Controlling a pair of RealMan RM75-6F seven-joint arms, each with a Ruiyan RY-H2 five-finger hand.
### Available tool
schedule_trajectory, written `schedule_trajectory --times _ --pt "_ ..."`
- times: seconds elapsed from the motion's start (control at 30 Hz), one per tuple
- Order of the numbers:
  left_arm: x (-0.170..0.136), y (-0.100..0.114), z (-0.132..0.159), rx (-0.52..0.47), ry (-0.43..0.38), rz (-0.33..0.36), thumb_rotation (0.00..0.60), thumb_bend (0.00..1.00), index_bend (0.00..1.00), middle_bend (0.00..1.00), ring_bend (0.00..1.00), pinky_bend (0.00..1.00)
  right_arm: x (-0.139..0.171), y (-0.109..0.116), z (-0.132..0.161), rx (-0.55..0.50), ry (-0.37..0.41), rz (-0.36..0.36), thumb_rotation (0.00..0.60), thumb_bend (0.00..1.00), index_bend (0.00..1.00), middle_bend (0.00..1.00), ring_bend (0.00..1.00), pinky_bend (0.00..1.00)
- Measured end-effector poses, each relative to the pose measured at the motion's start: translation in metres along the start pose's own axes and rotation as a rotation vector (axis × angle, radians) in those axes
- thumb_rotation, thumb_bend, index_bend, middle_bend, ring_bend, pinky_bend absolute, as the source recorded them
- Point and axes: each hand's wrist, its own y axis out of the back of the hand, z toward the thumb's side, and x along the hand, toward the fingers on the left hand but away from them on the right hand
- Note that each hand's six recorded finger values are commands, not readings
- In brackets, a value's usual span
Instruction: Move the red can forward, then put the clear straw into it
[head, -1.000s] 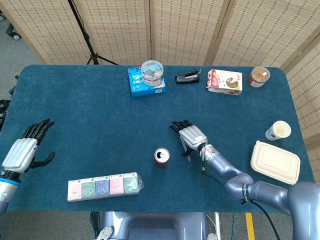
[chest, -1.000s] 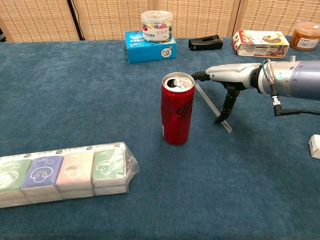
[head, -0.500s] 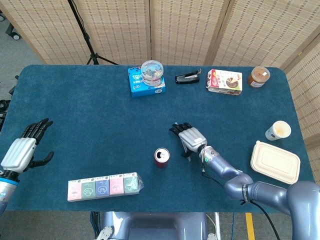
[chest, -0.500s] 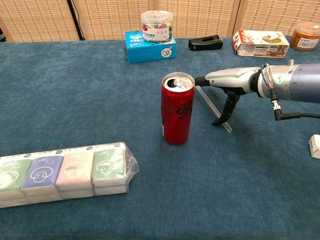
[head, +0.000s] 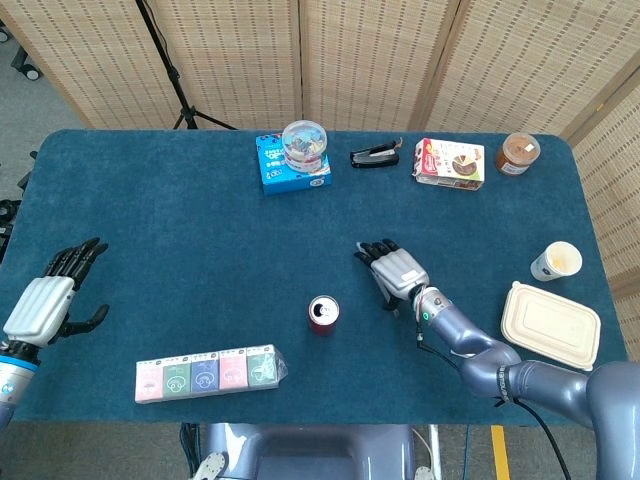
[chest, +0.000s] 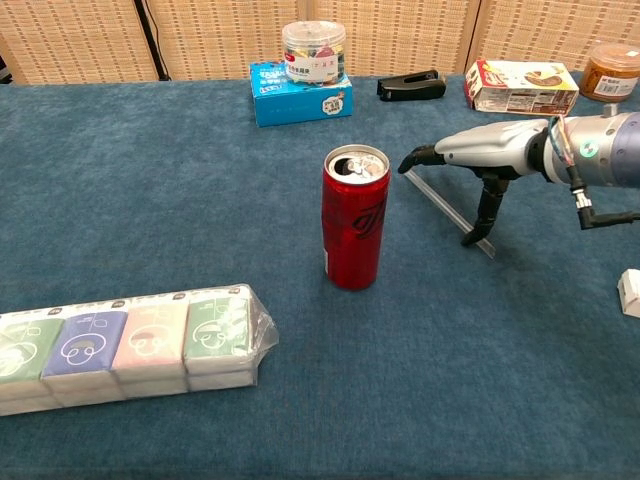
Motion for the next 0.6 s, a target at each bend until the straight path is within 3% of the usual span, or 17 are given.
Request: schedule_trajectory --times 0.3,0.6 --pt "0.0 -0.001 0.0 0.004 0.001 -0.006 0.6 0.36 0.0 0.0 0.0 0.0 0.002 0.001 -0.028 0.137 -0.063 0.001 0.6 0.0 0.0 0.0 0.0 0.0" --pt "-0.001 -0.001 0.001 0.004 0.0 -0.006 0.6 0.36 0.0 0.0 0.0 0.0 0.006 0.002 -0.035 0.141 -0.089 0.014 0.6 0.0 0.0 0.0 0.0 0.0"
